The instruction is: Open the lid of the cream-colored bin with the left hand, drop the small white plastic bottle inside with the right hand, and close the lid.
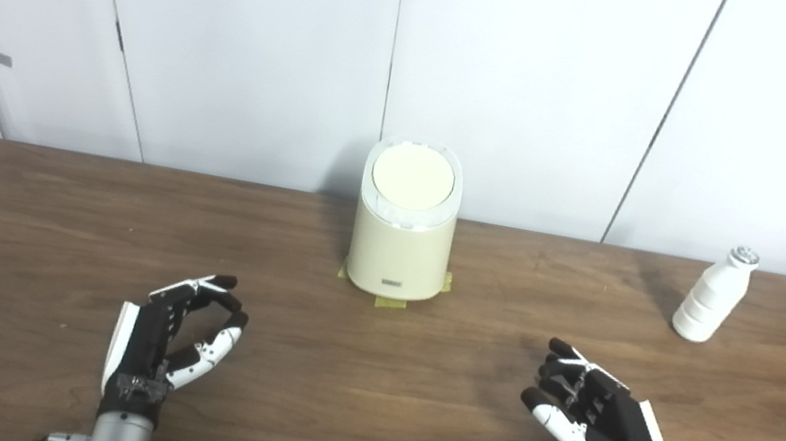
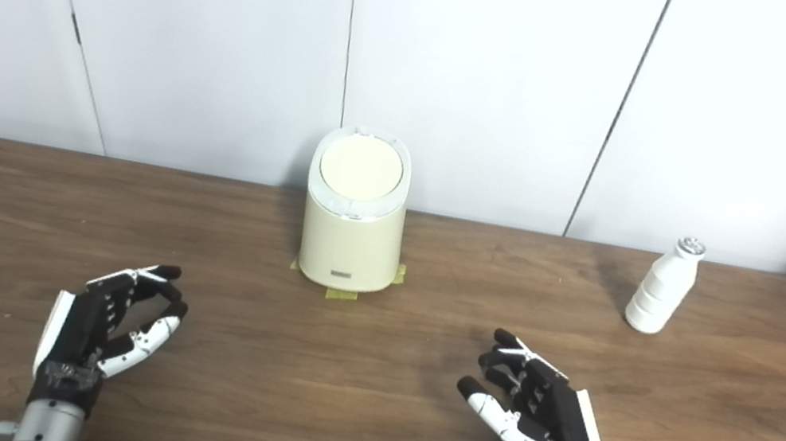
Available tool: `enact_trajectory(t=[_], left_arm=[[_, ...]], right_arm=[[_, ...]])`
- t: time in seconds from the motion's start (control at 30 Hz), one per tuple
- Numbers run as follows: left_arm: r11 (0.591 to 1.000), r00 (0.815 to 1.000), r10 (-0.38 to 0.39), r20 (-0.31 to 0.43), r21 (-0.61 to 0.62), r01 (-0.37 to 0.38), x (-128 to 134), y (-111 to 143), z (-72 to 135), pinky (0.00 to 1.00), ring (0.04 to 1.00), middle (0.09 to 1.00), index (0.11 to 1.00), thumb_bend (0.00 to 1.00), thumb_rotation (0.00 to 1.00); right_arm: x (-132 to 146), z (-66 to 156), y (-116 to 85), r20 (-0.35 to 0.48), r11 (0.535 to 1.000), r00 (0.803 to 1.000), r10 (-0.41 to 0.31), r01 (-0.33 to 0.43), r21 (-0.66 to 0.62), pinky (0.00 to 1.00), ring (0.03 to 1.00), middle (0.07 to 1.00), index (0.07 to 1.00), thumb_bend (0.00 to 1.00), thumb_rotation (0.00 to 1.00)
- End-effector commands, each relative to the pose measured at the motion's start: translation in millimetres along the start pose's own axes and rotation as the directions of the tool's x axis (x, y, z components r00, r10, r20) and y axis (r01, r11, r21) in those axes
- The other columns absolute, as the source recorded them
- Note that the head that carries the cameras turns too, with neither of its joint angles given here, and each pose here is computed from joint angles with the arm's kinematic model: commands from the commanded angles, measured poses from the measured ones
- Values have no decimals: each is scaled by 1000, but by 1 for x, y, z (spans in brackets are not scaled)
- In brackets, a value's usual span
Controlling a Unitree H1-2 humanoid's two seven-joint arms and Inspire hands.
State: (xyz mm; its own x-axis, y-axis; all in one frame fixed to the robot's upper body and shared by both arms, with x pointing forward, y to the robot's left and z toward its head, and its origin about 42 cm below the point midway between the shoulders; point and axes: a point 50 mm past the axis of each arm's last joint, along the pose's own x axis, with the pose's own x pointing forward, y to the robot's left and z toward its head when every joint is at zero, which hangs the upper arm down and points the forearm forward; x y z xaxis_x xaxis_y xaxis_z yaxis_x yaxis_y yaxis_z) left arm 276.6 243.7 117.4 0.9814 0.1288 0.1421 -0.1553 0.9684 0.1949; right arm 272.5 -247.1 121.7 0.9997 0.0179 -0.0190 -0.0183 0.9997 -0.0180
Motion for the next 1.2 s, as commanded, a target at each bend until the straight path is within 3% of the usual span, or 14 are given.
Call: enact_trajectory(t=[0.0,0.1,0.13,0.17,0.23,0.27,0.37,0.5,0.63,0.87,1.03,1.17], left_arm=[[1000,996,1,-91,-6,-2,-17,-3,-25,844,821,751,492,492,49],[999,994,1,-112,-35,-5,-19,-2,-25,784,810,776,497,494,59],[999,993,-7,-120,-43,2,-19,-2,-25,793,818,789,498,493,64],[999,992,-16,-127,-53,9,-20,-1,-25,814,832,811,651,458,141],[996,991,-50,-127,-83,39,-20,1,-23,811,851,854,827,407,278],[993,990,-69,-124,-102,57,-20,2,-23,820,865,877,875,394,357],[988,988,-97,-116,-133,81,-21,4,-22,857,893,918,953,396,544],[978,987,-114,-114,-186,91,-23,9,-20,938,939,962,998,516,763],[971,990,-105,-95,-226,81,-22,12,-11,962,964,987,1000,521,869],[972,992,-105,-64,-217,88,-13,14,13,964,967,986,1000,571,931],[978,992,-125,-23,-168,120,12,16,40,958,961,982,1000,554,791],[988,991,-136,7,-74,137,31,18,64,947,959,981,1000,590,767]], right_arm=[[7,19,2,85,1000,996,15,-16,16,788,866,852,493,482,151],[5,19,2,79,1000,996,28,-28,-3,789,872,871,498,483,160],[4,19,2,76,999,997,33,-33,-4,801,882,884,684,437,367],[3,19,2,73,999,997,36,-36,-1,813,895,901,795,429,510],[2,19,2,65,999,997,43,-44,19,840,920,935,918,450,670],[1,19,2,63,998,997,46,-48,28,855,929,947,947,467,704],[-1,18,2,61,997,997,56,-59,45,883,949,972,991,490,775],[-3,18,1,67,995,996,65,-70,75,938,986,999,1000,549,903],[-5,19,0,71,993,996,57,-63,96,947,989,1000,1000,577,930],[-8,23,-3,82,993,995,51,-59,103,954,990,993,1000,555,941],[-12,26,-2,85,993,995,61,-69,97,945,985,989,1000,544,950],[-13,26,-1,82,993,995,64,-71,94,948,980,984,1000,530,957]])
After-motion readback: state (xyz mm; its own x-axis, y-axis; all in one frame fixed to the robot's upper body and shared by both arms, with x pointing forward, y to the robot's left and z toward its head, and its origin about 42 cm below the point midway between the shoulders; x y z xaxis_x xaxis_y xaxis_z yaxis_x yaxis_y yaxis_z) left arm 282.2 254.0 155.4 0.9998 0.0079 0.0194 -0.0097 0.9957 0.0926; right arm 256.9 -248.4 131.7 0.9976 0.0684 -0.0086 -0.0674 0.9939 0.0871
